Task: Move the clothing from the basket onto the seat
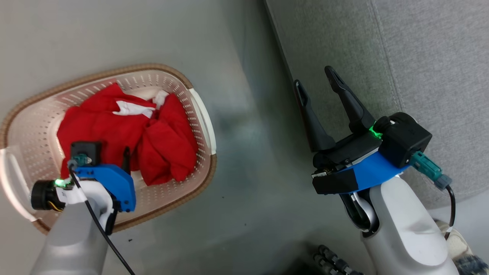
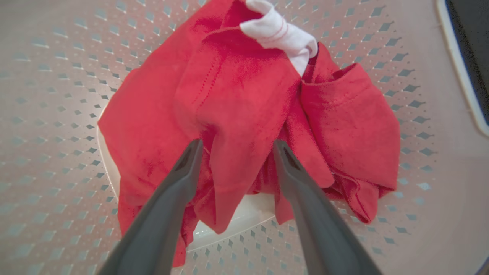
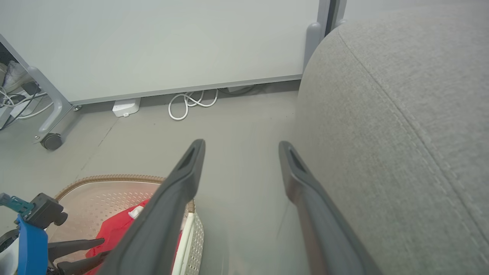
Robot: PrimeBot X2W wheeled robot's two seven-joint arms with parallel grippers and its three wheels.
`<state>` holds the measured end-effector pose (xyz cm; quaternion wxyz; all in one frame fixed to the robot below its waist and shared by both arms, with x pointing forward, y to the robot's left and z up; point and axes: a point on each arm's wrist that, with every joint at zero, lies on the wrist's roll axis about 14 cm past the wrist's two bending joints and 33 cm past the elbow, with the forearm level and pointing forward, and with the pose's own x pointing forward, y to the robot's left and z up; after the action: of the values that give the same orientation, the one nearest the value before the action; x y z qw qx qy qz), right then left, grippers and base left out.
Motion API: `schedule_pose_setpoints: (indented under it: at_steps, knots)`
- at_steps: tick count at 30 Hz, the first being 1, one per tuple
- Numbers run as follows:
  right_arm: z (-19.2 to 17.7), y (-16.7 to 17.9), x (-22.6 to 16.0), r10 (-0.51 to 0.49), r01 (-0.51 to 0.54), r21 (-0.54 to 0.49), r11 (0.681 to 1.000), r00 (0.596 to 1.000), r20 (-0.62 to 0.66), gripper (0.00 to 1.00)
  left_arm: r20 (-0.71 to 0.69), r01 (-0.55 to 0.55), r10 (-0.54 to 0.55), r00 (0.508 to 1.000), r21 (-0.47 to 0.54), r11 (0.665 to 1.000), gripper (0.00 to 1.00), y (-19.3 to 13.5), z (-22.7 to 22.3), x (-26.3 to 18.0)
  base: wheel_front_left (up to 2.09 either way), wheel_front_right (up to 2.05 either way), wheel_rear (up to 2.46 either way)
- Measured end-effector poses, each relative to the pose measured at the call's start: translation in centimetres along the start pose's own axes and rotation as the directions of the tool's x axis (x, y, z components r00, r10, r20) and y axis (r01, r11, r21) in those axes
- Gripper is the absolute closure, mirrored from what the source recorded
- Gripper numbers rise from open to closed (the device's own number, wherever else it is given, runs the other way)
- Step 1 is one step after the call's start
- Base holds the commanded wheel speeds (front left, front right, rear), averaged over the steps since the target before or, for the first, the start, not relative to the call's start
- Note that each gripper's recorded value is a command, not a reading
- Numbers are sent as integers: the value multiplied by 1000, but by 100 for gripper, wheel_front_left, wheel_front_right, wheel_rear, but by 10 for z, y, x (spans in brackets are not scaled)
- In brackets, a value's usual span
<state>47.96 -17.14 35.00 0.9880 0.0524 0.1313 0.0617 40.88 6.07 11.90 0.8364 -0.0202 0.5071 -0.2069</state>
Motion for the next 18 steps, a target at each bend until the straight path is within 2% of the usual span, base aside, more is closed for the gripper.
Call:
schedule_pose_setpoints:
  at_steps: [8, 17, 18]
  knots:
    - [-33, -9, 0, -24, 26, 22, 999, 997, -77, 0, -75, -21, 23, 997, 24, 999, 0, 10, -17, 29, 0, 0, 0]
    - [-38, -15, 0, -40, 43, 32, 999, 996, -85, 0, -92, -10, 10, 996, 7, 1000, 0, 8, -20, 43, 0, 0, 0]
    - [-38, -15, 1, -41, 44, 34, 998, 996, -83, 0, -94, -10, 10, 995, 3, 1000, 18, 8, -20, 43, 0, 0, 0]
